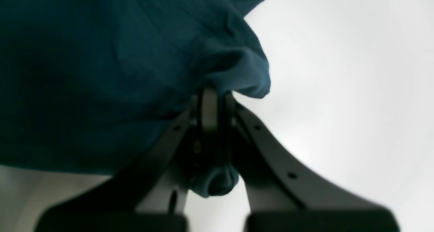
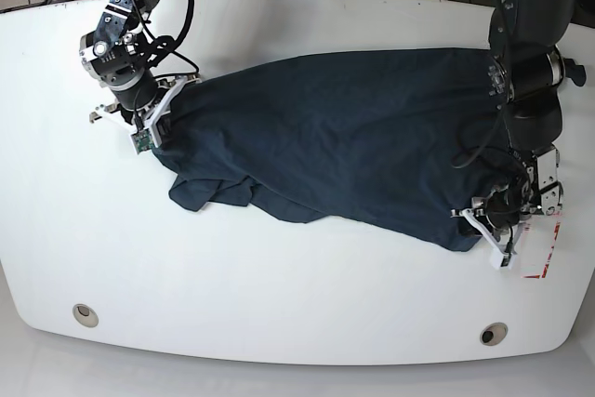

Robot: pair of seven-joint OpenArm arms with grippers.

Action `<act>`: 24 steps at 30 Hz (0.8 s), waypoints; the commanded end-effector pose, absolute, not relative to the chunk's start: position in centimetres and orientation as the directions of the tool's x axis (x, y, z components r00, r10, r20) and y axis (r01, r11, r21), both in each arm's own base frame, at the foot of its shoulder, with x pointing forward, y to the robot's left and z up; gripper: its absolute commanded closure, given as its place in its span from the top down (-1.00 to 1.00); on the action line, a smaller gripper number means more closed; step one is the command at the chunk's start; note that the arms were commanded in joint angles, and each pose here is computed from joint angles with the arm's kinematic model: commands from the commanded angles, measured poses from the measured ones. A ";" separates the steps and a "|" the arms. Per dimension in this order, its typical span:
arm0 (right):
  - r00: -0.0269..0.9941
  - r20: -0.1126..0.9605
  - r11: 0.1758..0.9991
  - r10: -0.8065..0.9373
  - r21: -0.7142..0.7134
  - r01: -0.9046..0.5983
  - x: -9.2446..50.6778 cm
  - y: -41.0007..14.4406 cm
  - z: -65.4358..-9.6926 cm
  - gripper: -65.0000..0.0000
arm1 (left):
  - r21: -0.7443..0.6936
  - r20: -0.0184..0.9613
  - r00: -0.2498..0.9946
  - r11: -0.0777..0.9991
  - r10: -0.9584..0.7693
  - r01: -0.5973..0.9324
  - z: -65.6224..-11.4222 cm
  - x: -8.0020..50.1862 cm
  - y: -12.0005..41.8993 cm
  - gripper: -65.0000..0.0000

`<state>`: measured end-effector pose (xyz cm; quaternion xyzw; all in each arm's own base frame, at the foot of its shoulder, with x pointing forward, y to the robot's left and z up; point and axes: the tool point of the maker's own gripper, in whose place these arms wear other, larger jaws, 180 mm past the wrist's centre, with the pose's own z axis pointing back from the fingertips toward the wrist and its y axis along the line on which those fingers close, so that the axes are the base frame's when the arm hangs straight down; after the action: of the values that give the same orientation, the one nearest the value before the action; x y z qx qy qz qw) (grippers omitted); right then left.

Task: Layout the t-shirt on the table in an organized manner, then fold the t-shirt properly
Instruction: 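Lift the shirt with both grippers and swing it flat onto the table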

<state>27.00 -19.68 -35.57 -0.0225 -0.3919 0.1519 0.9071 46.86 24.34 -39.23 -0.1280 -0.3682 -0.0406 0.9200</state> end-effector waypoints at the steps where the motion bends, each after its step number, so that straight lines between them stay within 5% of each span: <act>1: 0.580 0.751 0.947 0.315 -0.204 -0.249 28.1 -19.8 -32.9 -1.00 | -0.147 0.769 0.639 0.970 -0.010 0.193 -34.0 49.3 26.0 -1.00; 14: 0.528 0.781 0.941 0.332 -0.240 -0.237 29.6 -20.0 -30.7 -1.00 | 0.146 0.811 0.548 0.978 -0.206 0.151 -24.8 46.1 31.8 -1.00; 24: 0.346 0.858 0.925 0.379 -0.339 -0.172 35.8 -21.5 -22.9 -1.00 | 0.371 0.834 0.415 0.926 -0.364 0.067 -14.8 44.5 32.3 -1.00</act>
<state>33.41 -20.82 -27.14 -0.0715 -0.4966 0.1712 0.8479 44.20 31.51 -19.07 0.1084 -0.4911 -0.1342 0.8538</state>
